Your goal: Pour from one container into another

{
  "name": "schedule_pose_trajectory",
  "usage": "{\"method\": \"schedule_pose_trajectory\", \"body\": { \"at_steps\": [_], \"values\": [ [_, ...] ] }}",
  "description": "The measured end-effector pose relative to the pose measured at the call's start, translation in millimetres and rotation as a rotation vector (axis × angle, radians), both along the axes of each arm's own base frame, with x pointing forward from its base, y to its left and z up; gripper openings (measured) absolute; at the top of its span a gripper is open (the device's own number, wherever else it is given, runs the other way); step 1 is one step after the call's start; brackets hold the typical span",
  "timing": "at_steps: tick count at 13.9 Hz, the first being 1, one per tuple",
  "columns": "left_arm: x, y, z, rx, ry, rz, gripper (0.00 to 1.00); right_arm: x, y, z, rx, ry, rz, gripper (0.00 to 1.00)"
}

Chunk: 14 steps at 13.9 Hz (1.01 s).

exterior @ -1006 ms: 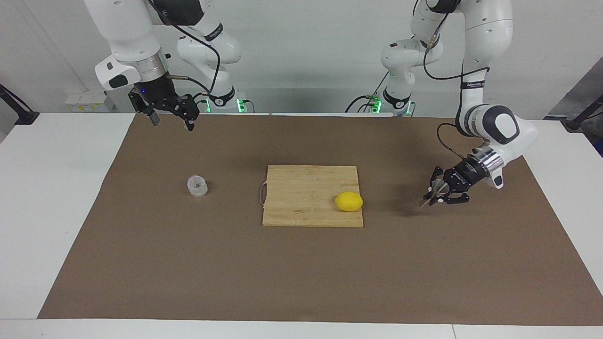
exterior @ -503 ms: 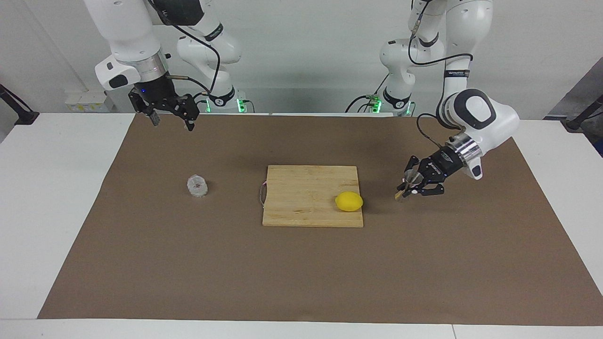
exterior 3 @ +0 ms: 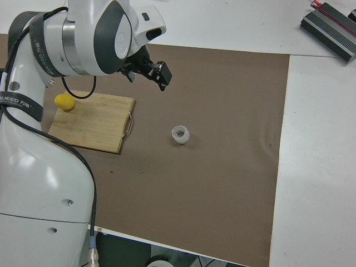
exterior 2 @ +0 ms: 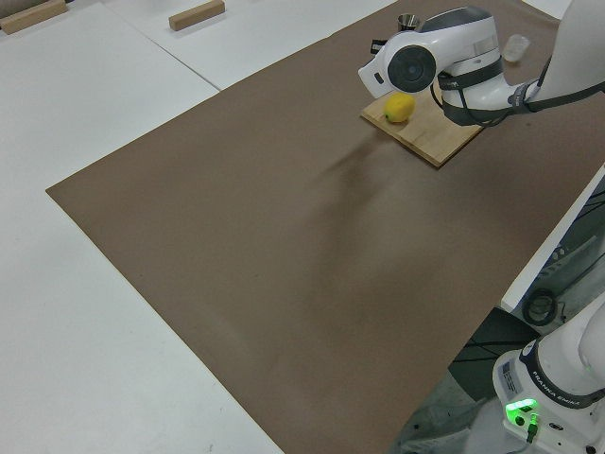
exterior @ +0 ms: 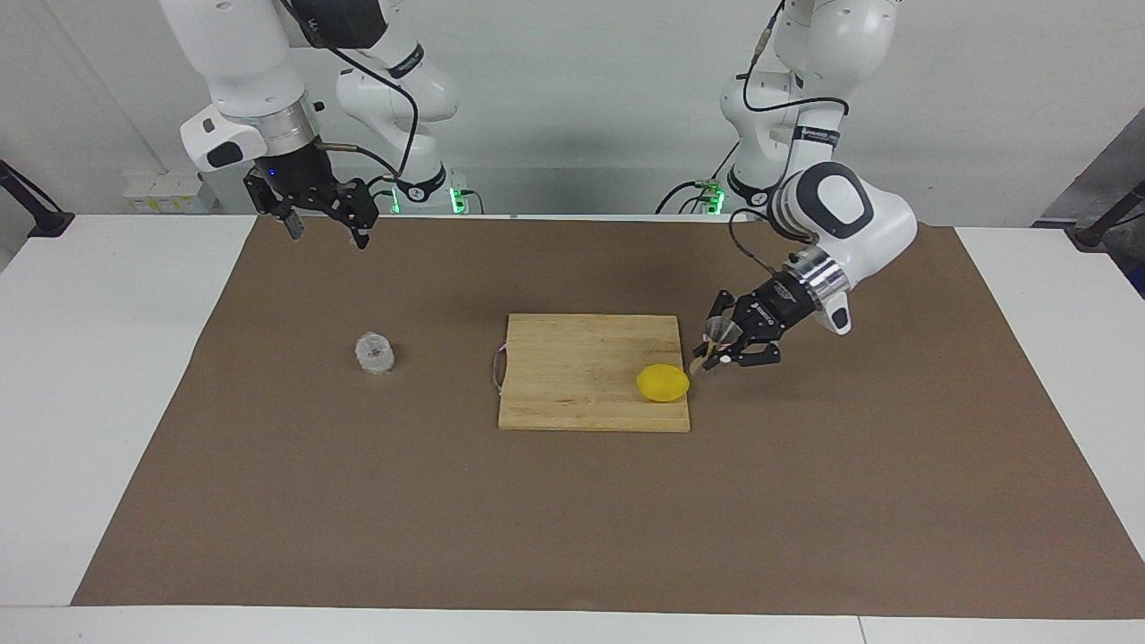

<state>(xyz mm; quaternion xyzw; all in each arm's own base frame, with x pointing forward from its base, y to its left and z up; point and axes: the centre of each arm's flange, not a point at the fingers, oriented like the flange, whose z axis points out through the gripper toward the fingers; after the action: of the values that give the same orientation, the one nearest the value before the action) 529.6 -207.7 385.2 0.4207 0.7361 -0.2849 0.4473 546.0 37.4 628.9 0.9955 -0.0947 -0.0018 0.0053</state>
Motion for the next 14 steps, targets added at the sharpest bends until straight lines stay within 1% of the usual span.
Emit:
{"method": "schedule_pose_trajectory", "body": {
  "at_steps": [6, 9, 14],
  "values": [
    [-35.5, -69.8, -18.9, 0.070, 0.015, -0.040, 0.22, 0.0, 0.0, -0.1, 0.000, 0.000, 0.000, 1.00],
    [-40.4, -77.2, -33.9, 0.071, -0.001, -0.054, 0.22, 0.0, 0.0, -0.2, 0.000, 0.000, 0.000, 1.00],
    [-44.5, -93.5, -54.0, 0.055, 0.016, -0.067, 0.22, 0.0, -0.3, -0.3, 0.000, 0.001, 0.000, 1.00]
  ]
}}
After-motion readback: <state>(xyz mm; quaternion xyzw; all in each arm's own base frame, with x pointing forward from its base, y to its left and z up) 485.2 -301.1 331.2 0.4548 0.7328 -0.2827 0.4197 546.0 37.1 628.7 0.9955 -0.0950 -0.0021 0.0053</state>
